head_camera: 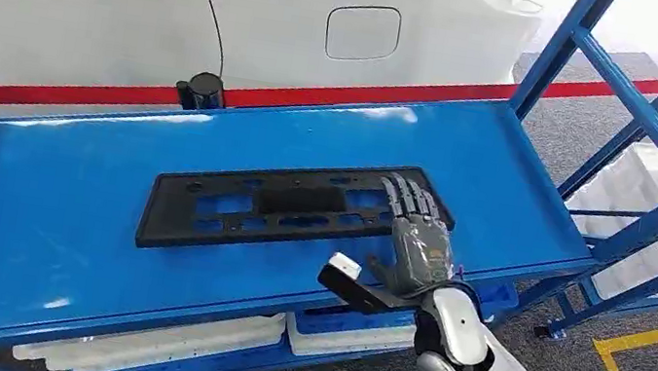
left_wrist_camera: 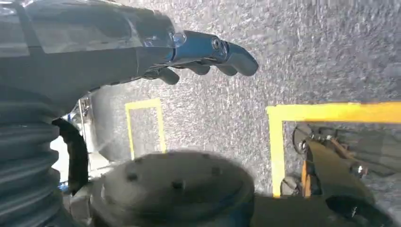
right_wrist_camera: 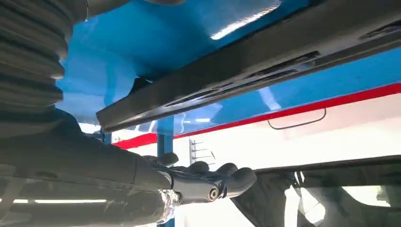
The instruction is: Take the parts from the cabinet and place them on the table.
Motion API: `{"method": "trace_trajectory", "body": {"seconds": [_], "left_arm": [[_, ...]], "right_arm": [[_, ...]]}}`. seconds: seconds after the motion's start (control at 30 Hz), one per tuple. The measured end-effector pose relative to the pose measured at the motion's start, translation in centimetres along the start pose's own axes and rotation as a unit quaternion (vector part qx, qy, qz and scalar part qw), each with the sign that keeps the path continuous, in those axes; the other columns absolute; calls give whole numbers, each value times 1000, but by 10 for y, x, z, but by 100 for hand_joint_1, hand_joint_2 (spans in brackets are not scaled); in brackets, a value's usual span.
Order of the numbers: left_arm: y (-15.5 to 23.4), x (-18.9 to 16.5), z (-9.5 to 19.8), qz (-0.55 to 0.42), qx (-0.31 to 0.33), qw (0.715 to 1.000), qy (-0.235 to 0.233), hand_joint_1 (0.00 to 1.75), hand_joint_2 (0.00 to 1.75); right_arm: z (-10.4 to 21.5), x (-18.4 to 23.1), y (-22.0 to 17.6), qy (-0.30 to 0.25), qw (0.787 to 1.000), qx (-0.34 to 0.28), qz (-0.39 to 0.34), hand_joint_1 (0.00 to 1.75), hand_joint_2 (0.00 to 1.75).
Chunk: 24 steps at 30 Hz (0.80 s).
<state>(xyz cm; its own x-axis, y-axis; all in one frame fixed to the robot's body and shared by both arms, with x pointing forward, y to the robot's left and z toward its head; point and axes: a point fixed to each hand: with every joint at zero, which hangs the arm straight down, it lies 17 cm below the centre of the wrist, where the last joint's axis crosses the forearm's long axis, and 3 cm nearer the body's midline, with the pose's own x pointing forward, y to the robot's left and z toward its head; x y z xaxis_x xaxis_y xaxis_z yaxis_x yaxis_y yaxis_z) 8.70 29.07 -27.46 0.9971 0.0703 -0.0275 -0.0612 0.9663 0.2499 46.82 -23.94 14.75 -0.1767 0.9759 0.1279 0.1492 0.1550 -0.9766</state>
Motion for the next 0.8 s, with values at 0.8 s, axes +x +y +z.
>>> {"method": "trace_trajectory", "body": {"seconds": [0.8], "left_arm": [[61,-6,-14,-2,48,999,11,0,175]], "right_arm": [[-11,-10,23,29,999,20,1,0,175]]}}
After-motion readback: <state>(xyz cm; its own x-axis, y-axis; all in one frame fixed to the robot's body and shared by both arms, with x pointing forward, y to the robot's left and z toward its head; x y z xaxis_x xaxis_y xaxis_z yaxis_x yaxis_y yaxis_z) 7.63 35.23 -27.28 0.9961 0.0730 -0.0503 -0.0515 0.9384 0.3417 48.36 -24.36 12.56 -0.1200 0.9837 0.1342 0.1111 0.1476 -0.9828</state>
